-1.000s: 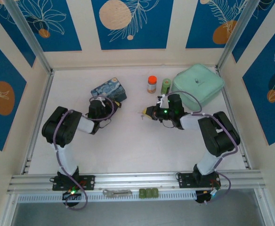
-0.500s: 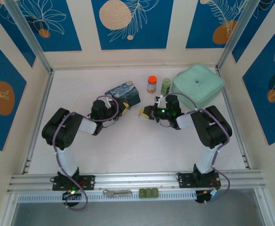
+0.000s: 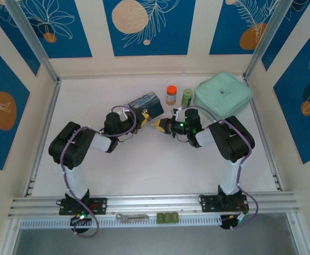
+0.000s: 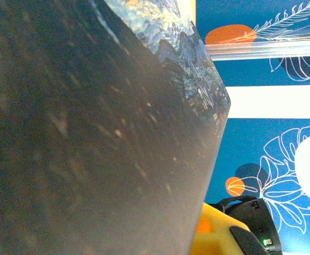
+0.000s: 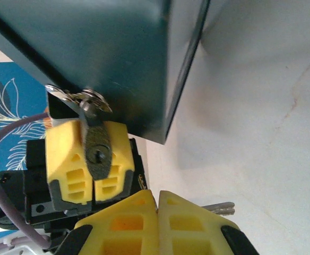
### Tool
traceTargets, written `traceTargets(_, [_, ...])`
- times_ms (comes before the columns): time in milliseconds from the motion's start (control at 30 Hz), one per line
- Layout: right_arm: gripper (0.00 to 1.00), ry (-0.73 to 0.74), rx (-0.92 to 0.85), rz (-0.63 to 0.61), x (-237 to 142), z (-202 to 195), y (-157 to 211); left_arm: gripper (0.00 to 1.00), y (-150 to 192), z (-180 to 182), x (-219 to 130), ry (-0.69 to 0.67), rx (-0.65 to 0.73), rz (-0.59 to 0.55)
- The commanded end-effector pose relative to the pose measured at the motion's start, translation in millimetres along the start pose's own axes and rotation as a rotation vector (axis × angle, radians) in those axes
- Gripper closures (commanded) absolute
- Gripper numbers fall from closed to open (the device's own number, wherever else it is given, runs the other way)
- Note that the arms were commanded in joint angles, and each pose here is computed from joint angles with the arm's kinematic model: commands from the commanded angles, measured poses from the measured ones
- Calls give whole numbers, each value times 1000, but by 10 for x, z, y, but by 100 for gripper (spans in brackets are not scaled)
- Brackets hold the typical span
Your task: Unlock a padlock with a key
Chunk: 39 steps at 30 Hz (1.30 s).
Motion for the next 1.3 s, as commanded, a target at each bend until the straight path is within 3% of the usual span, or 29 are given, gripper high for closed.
traceTargets(0, [100,-31,-21,-21,-65,53,-50,100,72,-209,65,101,39,55])
traceTargets(1267, [100,-57,-108,-90,-255,237,-83,100,180,-121,133,84,34,61])
Point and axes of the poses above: each hand's point on the last joint's axis, 136 mm out from that joint toward the fingers, its own x axis out along the fingers, its own z axis along the line the jaws close on, y = z × x, the point moved 7 cm from there along -x, back along the fingers, and after that the axes turned 12 degrees about -x, right-handed, at the moved point
